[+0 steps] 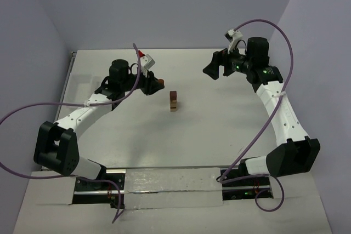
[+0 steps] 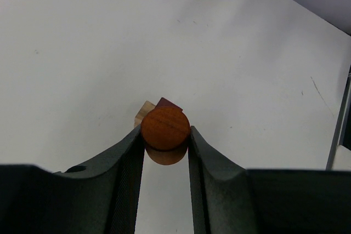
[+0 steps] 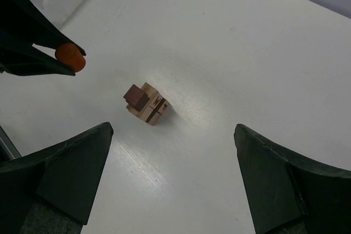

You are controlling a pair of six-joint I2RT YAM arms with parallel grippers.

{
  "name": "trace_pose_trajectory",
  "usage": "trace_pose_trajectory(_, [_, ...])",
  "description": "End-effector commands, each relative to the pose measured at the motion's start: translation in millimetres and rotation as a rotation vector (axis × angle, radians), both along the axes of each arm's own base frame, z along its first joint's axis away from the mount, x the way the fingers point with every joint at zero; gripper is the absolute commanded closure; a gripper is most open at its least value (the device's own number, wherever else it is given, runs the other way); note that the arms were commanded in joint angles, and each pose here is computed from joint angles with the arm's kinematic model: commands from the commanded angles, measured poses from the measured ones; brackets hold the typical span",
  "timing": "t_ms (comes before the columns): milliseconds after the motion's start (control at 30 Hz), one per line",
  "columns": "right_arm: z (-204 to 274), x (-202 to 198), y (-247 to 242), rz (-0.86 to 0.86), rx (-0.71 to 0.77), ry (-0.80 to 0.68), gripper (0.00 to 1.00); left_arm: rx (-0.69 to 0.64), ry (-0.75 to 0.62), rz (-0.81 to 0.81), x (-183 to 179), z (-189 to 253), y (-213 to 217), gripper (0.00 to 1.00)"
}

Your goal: Build the wood block tower

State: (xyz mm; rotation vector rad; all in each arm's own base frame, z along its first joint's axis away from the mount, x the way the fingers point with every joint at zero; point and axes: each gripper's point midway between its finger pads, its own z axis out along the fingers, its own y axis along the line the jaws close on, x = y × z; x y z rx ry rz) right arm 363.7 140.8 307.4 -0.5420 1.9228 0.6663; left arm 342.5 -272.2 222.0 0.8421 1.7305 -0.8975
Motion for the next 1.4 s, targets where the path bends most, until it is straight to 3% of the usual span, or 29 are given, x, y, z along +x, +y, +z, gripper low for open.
trace_pose_trajectory(0, [23, 8, 1, 0.006, 0.031, -0.031, 0.0, -0.001, -0.014, 0.009, 8, 19, -16, 1.0])
trace_pose_trajectory(100, [21, 10, 5, 0.031, 0.041, -0.005, 0.0, 0.048, -0.044, -0.035, 9, 13, -18, 1.0])
trace_pose_trajectory(300, [22, 17, 6, 0.033, 0.048, 0.009, 0.0, 0.027, -0.083, -0.201, -6, 14, -34, 1.0])
trace_pose_trajectory(633, [18, 20, 6, 0.034, 0.041, 0.022, 0.0, -0.001, -0.141, -0.268, -2, -7, -45, 1.0])
trace_pose_trajectory(1367, [-2, 33, 8, 0.042, 0.045, 0.092, 0.0, -0.099, -0.254, -0.166, 9, -33, -55, 1.0])
